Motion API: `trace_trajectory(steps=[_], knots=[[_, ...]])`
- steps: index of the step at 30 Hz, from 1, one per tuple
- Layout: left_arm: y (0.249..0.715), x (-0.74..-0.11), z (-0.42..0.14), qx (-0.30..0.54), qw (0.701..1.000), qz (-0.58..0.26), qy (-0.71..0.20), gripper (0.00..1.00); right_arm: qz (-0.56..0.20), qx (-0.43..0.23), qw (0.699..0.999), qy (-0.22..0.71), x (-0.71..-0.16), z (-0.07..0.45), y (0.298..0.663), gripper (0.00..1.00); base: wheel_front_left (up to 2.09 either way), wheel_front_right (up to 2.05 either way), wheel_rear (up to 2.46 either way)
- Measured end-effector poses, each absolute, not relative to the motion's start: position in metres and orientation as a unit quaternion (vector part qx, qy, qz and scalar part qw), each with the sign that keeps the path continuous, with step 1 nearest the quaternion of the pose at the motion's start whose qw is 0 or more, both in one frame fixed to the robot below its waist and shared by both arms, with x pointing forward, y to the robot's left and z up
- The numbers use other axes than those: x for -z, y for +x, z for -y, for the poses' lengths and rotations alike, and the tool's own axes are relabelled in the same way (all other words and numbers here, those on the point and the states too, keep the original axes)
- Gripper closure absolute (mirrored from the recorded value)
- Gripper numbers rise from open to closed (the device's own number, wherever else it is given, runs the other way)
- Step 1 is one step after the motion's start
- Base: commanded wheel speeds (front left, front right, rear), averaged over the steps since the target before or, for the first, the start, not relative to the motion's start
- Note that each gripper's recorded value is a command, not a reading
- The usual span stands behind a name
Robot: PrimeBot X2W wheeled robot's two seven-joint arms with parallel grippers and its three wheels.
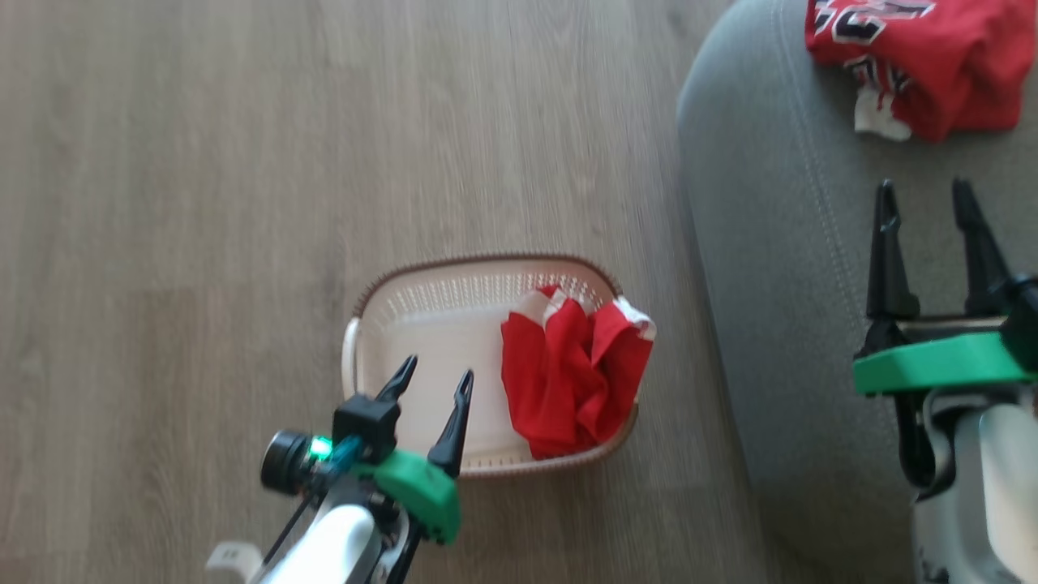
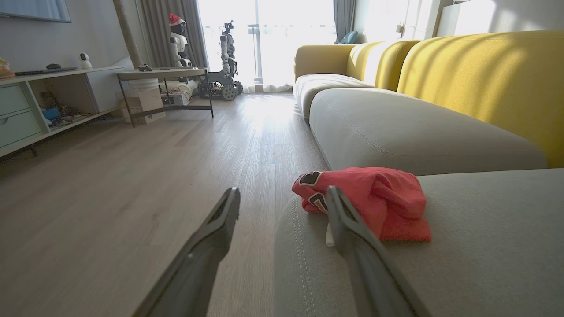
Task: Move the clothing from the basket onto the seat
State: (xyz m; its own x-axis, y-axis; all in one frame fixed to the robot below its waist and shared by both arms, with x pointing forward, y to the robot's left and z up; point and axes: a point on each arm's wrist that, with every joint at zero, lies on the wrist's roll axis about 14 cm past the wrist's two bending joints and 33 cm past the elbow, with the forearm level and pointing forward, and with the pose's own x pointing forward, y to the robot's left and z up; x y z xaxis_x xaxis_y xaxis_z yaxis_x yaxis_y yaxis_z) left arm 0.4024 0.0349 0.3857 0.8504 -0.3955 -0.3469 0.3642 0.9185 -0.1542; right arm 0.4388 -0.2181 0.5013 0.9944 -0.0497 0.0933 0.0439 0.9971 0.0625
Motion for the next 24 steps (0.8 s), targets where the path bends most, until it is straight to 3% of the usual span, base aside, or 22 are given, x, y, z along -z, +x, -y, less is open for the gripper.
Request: trace_trajectory(steps=[13, 24], knots=[[0.43, -0.274, 0.019, 0.306, 0.896, -0.32, 0.008, 0.0, 0.074, 0.061, 0.995, -0.014, -0.496, 0.252, 0.488, 0.0, 0.0, 0.0, 0.0], [0.445, -0.216, 0.065, 0.367, 0.858, -0.36, 0.002, 0.0, 0.065, 0.065, 0.995, -0.028, -0.472, 0.263, 0.51, 0.0, 0.0, 0.0, 0.0]])
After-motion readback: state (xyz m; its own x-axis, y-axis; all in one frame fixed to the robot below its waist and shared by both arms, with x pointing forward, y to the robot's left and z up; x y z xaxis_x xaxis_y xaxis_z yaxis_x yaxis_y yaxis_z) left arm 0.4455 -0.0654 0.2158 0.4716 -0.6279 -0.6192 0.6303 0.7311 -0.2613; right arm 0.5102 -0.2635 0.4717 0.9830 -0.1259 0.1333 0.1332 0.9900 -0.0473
